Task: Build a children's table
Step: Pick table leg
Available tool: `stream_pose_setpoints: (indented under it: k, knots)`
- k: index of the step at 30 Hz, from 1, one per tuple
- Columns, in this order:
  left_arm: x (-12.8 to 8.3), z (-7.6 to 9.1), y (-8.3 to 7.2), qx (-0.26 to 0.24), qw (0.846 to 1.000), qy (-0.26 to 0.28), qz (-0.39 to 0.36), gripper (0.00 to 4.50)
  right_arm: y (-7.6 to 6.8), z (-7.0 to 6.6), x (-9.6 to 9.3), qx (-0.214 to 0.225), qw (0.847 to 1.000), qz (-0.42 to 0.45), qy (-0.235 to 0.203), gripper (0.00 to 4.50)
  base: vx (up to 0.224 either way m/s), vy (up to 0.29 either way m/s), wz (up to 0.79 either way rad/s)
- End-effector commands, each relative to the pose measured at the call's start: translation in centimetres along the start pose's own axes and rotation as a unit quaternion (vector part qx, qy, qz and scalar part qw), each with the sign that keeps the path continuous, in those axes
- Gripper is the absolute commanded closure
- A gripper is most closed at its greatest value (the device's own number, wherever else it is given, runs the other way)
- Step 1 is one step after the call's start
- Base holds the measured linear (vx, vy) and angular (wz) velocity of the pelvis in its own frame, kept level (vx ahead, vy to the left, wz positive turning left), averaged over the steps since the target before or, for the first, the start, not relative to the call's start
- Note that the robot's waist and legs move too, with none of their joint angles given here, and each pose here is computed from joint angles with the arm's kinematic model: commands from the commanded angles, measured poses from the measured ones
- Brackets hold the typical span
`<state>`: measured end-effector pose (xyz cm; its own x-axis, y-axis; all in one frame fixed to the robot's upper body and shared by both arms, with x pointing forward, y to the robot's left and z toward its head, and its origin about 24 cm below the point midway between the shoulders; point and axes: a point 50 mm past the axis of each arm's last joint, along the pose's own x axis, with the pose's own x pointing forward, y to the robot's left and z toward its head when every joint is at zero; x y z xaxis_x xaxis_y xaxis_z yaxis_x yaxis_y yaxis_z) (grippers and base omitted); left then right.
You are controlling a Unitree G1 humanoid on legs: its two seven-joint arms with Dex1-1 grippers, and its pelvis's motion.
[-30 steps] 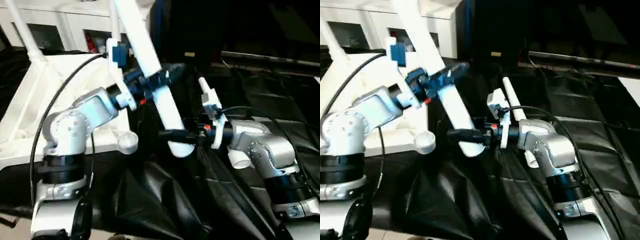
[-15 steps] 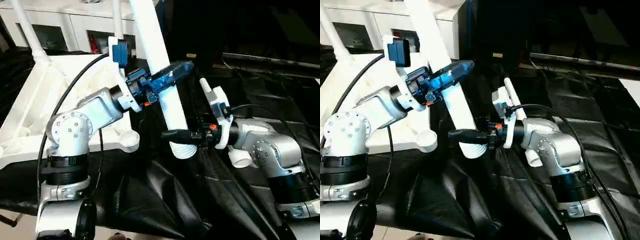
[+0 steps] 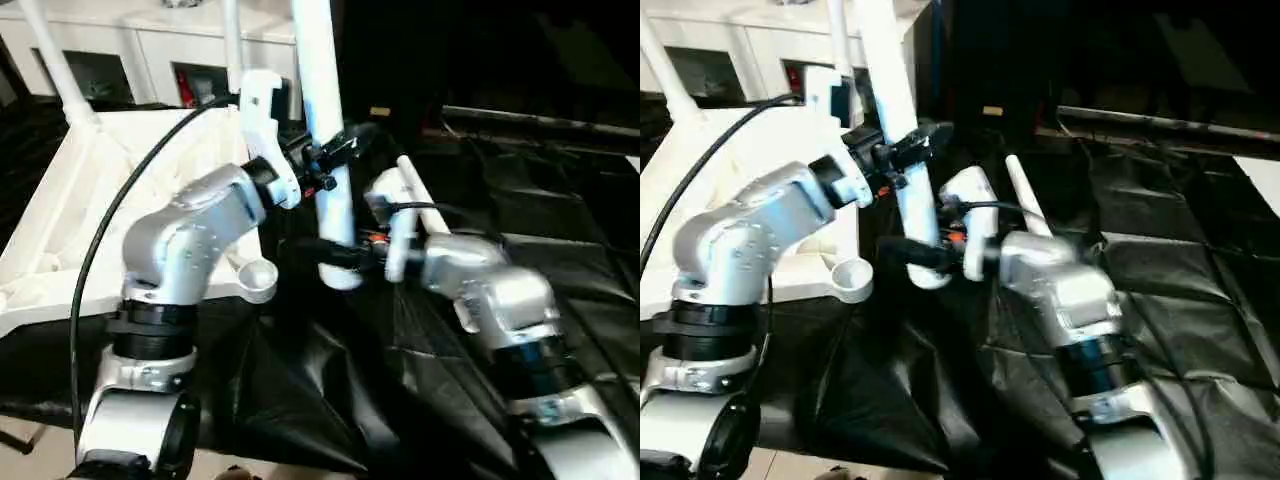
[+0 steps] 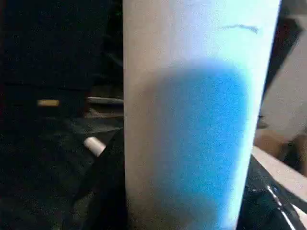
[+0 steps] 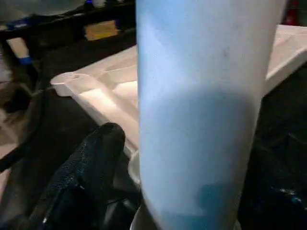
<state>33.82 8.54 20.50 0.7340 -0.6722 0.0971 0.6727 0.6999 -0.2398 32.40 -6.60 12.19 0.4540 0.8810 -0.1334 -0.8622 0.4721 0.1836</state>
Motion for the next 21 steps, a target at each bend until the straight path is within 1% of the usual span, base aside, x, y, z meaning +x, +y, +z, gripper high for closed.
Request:
stream_pose_setpoints:
  k: [1,2,3,5,7,9,10,11,13,14,15,16,17,18,19,20,21]
  knots:
    - [0.4,0.9,-0.3,0.032,0.999,-0.010,0.021,2.67,0.3,0.5,0.7,-0.013,1.000,-0.008,-0.003,1.33,0.000,0.000,0.00]
    - [0.6,0.8,-0.5,0.030,0.999,-0.011,0.022,2.67,0.1,0.3,1.0,-0.019,0.999,-0.027,0.005,1.33,0.000,0.000,0.00]
    - [0.7,0.8,-0.5,0.033,0.999,-0.013,0.025,2.67,0.0,0.1,1.2,-0.021,0.999,-0.037,0.008,1.61,0.000,0.000,0.00]
    - [0.8,0.8,-0.6,0.033,0.999,-0.014,0.027,2.67,0.0,0.1,1.4,-0.023,0.999,-0.041,0.010,1.68,0.000,0.000,0.00]
    - [0.8,0.7,-0.5,0.034,0.999,-0.015,0.034,2.67,0.0,0.1,1.5,-0.024,0.999,-0.044,0.010,1.93,0.000,0.000,0.00]
    - [0.8,0.8,-0.4,0.034,0.999,-0.015,0.036,2.67,0.0,0.1,1.5,-0.025,0.999,-0.039,0.010,2.07,0.000,0.000,0.00]
    - [0.8,0.8,-0.3,0.034,0.999,-0.016,0.038,2.67,0.1,0.2,1.5,-0.025,0.999,-0.036,0.009,2.07,0.000,0.000,0.00]
    - [0.7,0.8,-0.2,0.036,0.998,-0.016,0.041,2.67,0.2,0.3,1.3,-0.024,0.999,-0.023,0.005,2.24,0.000,0.000,0.00]
    - [0.5,0.8,0.1,0.047,0.998,-0.006,0.038,2.67,0.5,0.6,1.0,-0.021,1.000,0.015,-0.009,2.43,0.000,0.000,0.00]
    - [0.5,0.7,0.2,0.051,0.998,-0.002,0.035,2.11,0.6,0.8,0.8,-0.021,0.999,0.029,-0.014,2.46,0.000,0.000,0.00]
    - [0.4,0.7,0.2,0.036,0.999,0.000,0.024,1.97,0.9,1.0,0.6,-0.021,0.998,0.049,-0.022,2.51,0.000,0.000,0.00]
    - [0.2,0.8,0.5,0.010,1.000,-0.005,0.016,1.97,1.6,1.6,-0.2,-0.016,0.994,0.102,-0.042,2.54,0.000,0.000,0.00]
    - [0.1,0.9,0.6,0.006,1.000,-0.007,0.016,1.94,1.7,1.7,-0.3,-0.014,0.993,0.111,-0.045,2.55,0.000,0.000,0.00]
    - [-0.1,0.9,1.2,-0.017,1.000,-0.013,0.015,1.84,2.1,2.0,-1.2,-0.005,0.987,0.152,-0.057,2.55,0.000,0.000,0.00]
    - [-0.2,0.9,1.4,-0.028,0.999,-0.015,0.012,1.68,2.3,2.1,-1.5,-0.001,0.984,0.168,-0.059,2.56,0.000,0.000,0.00]
    - [-0.5,0.9,1.5,-0.050,0.998,-0.018,-0.015,1.55,2.5,2.3,-2.3,0.004,0.978,0.200,-0.062,2.56,0.000,0.000,0.00]
    - [-0.7,0.9,1.5,-0.058,0.998,-0.019,-0.026,1.49,2.6,2.4,-2.6,0.006,0.975,0.211,-0.063,2.56,0.000,0.000,0.00]
